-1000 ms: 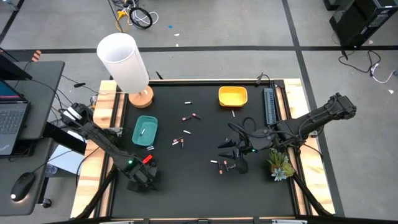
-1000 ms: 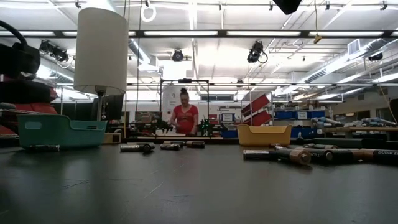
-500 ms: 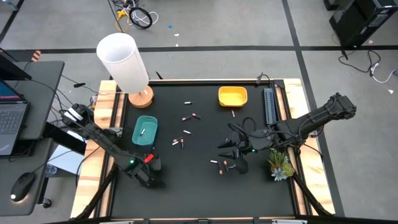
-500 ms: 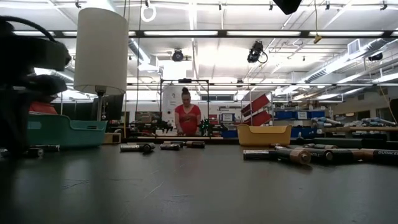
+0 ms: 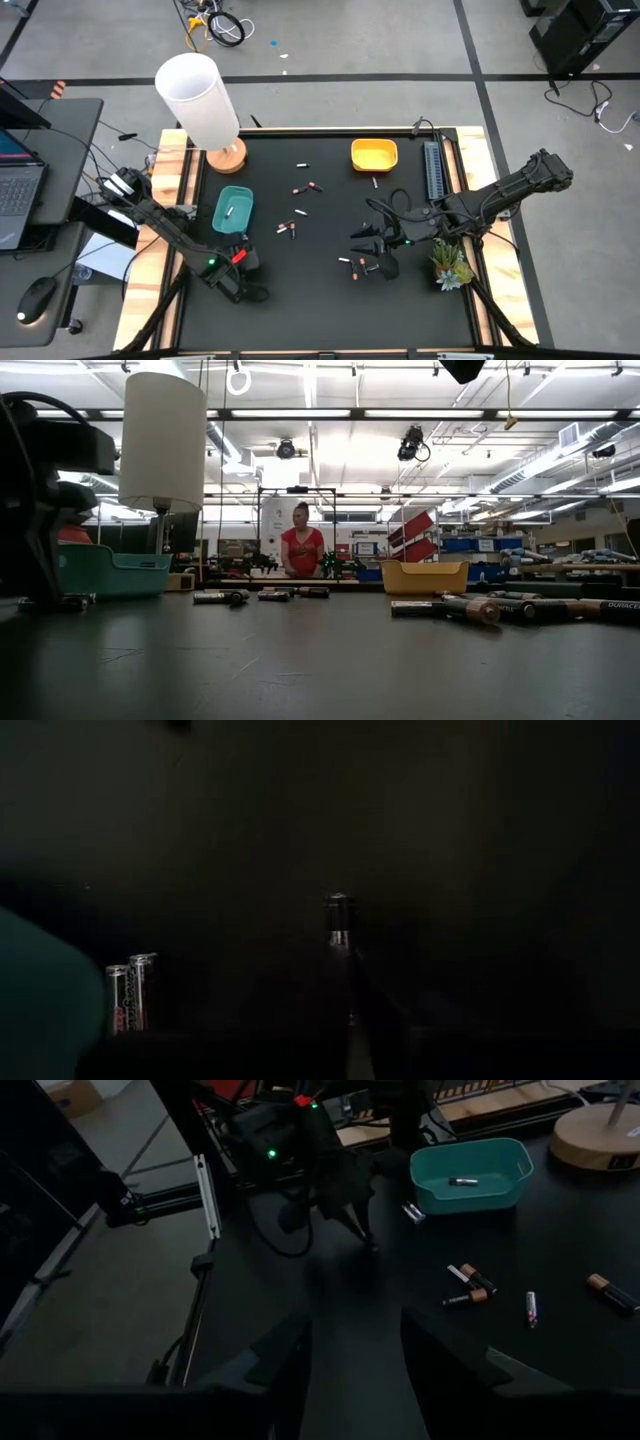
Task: Sort batteries
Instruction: Put the silver battery into the green bin
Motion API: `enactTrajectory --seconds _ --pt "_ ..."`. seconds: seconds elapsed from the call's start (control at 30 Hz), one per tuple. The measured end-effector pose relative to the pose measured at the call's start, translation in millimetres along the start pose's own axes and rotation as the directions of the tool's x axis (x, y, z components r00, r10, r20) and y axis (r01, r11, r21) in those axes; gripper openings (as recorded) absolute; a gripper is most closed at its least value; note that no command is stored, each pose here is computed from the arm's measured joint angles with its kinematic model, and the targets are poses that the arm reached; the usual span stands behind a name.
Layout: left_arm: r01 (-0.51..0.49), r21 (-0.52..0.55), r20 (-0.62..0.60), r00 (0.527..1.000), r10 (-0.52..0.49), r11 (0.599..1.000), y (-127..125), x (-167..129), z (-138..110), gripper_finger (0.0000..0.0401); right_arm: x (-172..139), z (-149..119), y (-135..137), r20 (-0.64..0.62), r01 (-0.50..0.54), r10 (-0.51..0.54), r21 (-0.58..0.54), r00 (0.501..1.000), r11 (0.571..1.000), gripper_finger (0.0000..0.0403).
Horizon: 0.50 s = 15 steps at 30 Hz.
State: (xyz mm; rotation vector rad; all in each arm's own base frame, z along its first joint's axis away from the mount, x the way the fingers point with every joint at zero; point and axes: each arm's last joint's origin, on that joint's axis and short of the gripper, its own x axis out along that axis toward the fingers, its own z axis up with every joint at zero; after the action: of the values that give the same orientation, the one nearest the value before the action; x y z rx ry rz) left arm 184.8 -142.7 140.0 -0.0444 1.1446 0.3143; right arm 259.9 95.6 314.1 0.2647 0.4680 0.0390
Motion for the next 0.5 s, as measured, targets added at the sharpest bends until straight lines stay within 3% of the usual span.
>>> enactTrajectory --seconds 0.23,0.5 --pt "-0.011 -0.009 0.045 0.999 0.012 1.0 -4.7 -4.3 -6.0 0.0068 0.0 0.0 -0.1 0.0 0.0 0.0 0.001 1.0 1.0 0.0164" --pt "-0.033 -0.004 0.125 0.992 0.033 0.999 -9.7 -9.6 -11.6 0.0073 0.0 0.0 -0.1 0.0 0.0 0.0 0.001 1.0 1.0 0.0164"
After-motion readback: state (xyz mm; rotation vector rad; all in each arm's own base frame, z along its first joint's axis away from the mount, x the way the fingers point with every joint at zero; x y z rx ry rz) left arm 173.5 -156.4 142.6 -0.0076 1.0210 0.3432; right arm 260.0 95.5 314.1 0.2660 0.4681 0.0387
